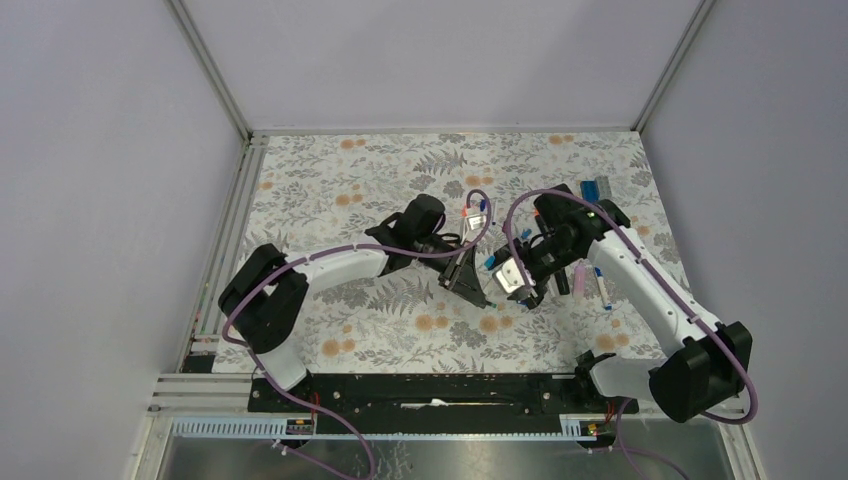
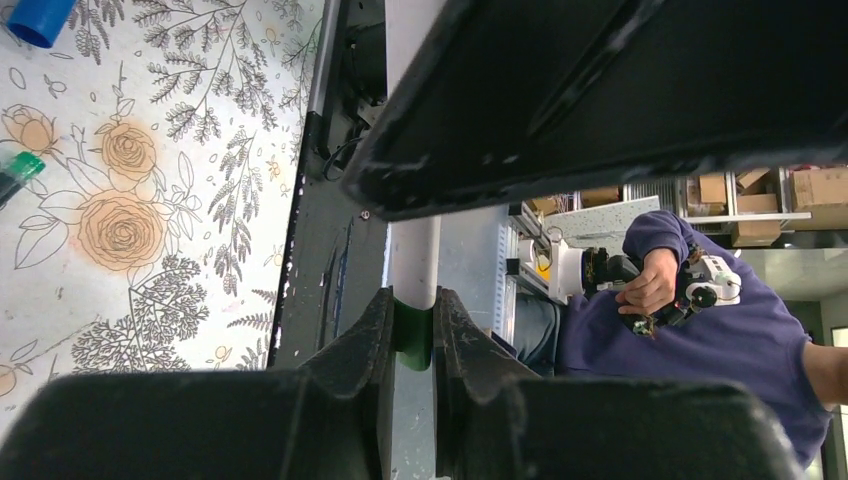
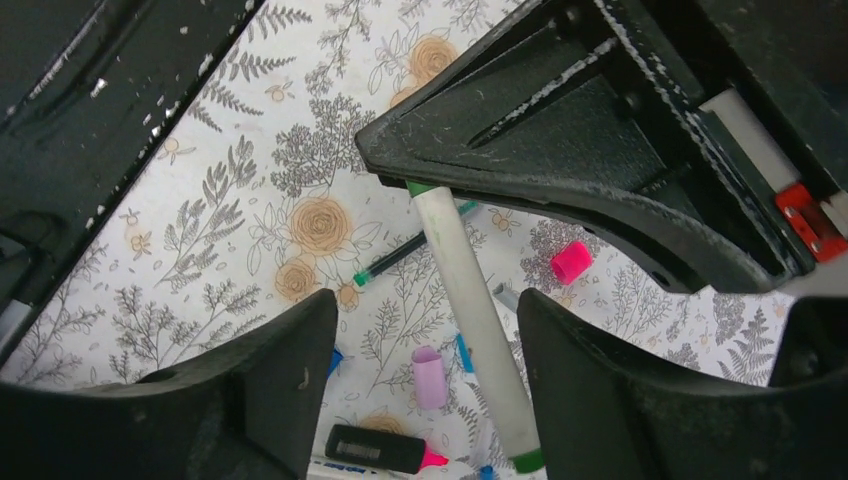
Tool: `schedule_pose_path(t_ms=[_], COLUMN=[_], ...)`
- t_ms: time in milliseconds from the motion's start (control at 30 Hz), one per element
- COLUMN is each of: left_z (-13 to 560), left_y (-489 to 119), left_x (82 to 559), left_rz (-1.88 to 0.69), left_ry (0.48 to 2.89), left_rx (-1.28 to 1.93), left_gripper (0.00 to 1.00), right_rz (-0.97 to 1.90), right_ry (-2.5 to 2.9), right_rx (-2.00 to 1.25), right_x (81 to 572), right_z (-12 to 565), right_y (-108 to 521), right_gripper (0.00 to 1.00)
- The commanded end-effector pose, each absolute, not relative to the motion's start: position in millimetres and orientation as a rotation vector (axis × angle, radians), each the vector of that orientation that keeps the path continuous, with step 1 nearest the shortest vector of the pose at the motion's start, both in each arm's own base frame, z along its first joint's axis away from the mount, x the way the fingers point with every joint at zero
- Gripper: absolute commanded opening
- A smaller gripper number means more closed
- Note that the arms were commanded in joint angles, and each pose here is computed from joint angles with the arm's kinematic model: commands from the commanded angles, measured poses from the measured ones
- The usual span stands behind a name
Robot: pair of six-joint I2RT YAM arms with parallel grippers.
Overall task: Open the pen caps
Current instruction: Open the pen cap from the pen.
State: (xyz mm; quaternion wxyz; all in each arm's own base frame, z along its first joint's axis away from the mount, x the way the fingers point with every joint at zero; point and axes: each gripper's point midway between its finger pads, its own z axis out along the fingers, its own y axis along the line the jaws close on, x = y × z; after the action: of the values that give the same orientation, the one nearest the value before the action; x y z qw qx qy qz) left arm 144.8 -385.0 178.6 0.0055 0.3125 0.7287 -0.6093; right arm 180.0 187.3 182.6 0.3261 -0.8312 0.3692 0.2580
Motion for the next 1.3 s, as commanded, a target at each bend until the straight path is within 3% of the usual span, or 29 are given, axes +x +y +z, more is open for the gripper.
schedule_pose_path(t_ms=[0, 200, 433, 567, 700, 1267], left_z=[195.6, 194.4, 185.2, 173.7, 159.9, 144.7], left_y=[-390.8, -391.0, -388.3, -377.8, -364.6, -317.2], left_x=[142.6, 141.9, 138.3, 129.9, 116.9, 83.6], left_rz=[-1.97, -1.984, -2.003, -1.986, -1.983, -1.903], left_ry=[2.203, 2.215, 2.277, 2.377, 2.474, 2.598], left_rx=[1.049, 1.055, 1.059, 1.05, 1.017, 0.977], left_gripper=[0.0, 0.0, 0.0, 0.0, 0.0, 0.0], right_rz=[0.524, 0.486, 0.478, 0.375, 0.255, 0.211], right_ry=[0.943, 0.946, 0.92, 0.899, 0.93, 1.089], right_rx=[-2.301, -2.336, -2.351, -2.434, -2.447, -2.342], right_x=[194.0, 194.3, 190.2, 195.4, 208.8, 214.3], right_z=[171.5, 166.8, 166.3, 166.2, 187.0, 185.4], right_y=[187.1, 186.4, 188.1, 173.6, 165.3, 147.5], right_gripper=[0.69, 0.52, 0.19, 0.16, 0.0, 0.0])
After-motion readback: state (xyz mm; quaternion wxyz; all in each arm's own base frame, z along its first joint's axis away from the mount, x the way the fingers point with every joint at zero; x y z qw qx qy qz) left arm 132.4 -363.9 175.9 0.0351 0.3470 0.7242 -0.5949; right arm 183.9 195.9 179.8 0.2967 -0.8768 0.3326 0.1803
